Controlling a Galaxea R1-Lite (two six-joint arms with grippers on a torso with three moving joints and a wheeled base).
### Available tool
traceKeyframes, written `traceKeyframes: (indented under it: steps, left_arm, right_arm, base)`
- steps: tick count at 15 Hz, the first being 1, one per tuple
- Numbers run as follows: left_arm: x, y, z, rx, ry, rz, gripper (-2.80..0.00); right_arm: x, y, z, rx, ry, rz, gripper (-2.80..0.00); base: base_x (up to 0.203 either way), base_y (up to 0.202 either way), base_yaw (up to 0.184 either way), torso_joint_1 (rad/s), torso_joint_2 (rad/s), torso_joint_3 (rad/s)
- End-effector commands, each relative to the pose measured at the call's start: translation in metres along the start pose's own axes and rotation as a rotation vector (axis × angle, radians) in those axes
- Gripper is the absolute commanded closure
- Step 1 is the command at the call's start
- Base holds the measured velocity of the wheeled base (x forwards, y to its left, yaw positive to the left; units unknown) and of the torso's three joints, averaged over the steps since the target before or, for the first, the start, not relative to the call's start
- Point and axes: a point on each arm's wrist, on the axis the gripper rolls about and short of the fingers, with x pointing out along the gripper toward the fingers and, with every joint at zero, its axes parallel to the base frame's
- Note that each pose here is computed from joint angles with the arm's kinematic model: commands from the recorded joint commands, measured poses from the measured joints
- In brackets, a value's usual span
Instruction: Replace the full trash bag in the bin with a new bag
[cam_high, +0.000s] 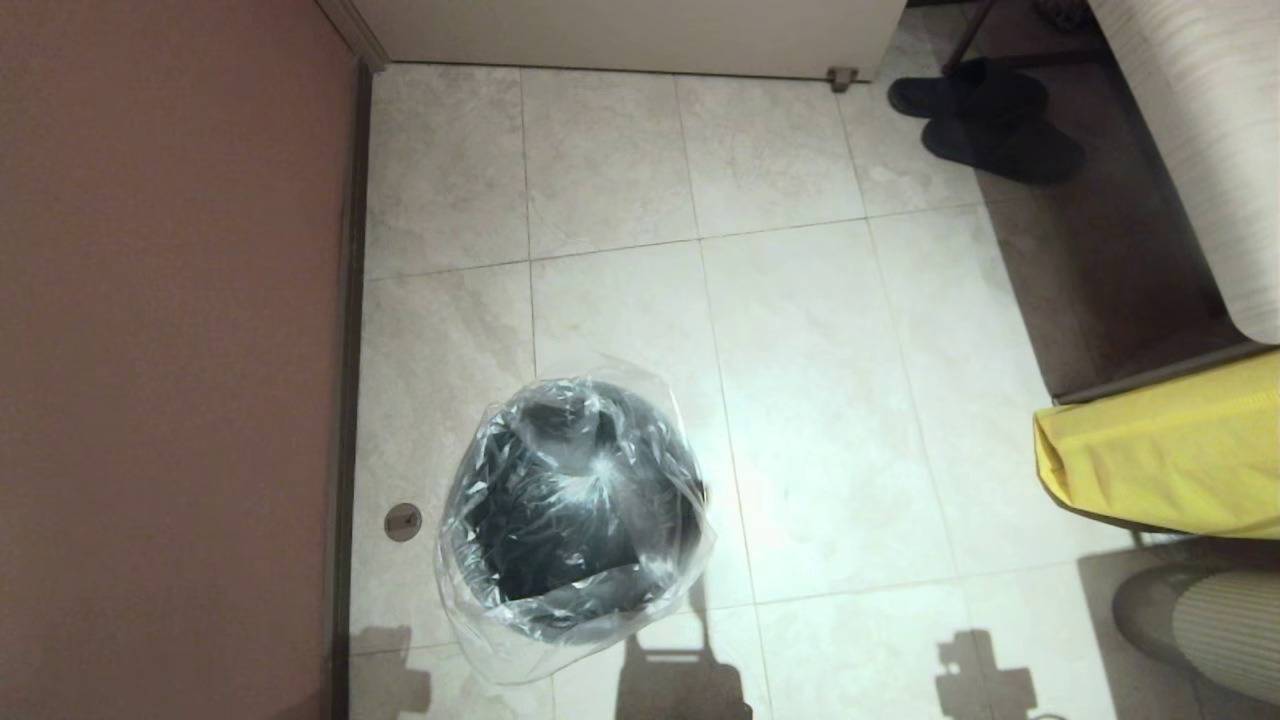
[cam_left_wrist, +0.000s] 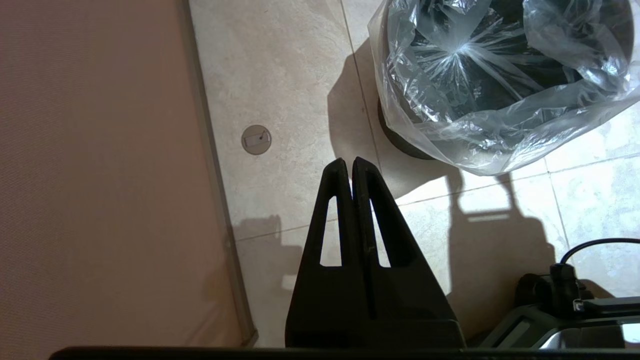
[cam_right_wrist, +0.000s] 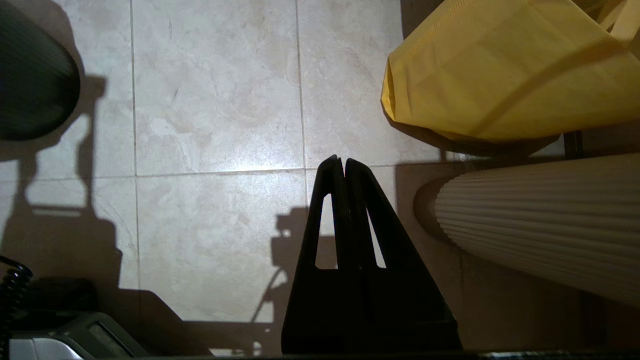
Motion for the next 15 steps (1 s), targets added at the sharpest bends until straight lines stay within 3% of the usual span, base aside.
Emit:
traceKeyframes:
  steps: [1,3,5,6,15]
  left_arm:
    - [0.0000,0.0001,0.0003,-0.009,0.000,0.000,0.00]
    - [0.0000,0.0001,0.0003,-0.023,0.000,0.000,0.00]
    - [0.0000,0.0001,0.0003,-0.023,0.000,0.000,0.00]
    - [0.0000,0.0001,0.0003,-0.023,0.000,0.000,0.00]
    - [0.0000,0.0001,0.0004,-0.031,-0.001,0.002,0.00]
  right_arm:
    - [0.0009,0.0010,-0.0020,-0.069,0.002,0.027,0.00]
    - [0.0009,0.0011,-0.0020,-0.029,0.002,0.030,0.00]
    - [0.0026,0.0021,-0.0079,0.087,0.026,0.036,0.00]
    - [0.0027,0.0020,-0.0081,0.106,0.026,0.034,0.00]
    - [0.0028,0.0022,-0.0084,0.107,0.025,0.038,0.00]
  base:
    - [0.000,0.000,0.000,0.000,0.00,0.000]
    - [0.000,0.000,0.000,0.000,0.00,0.000]
    - [0.000,0.000,0.000,0.000,0.00,0.000]
    - [0.000,0.000,0.000,0.000,0.00,0.000]
    - [0.000,0.000,0.000,0.000,0.00,0.000]
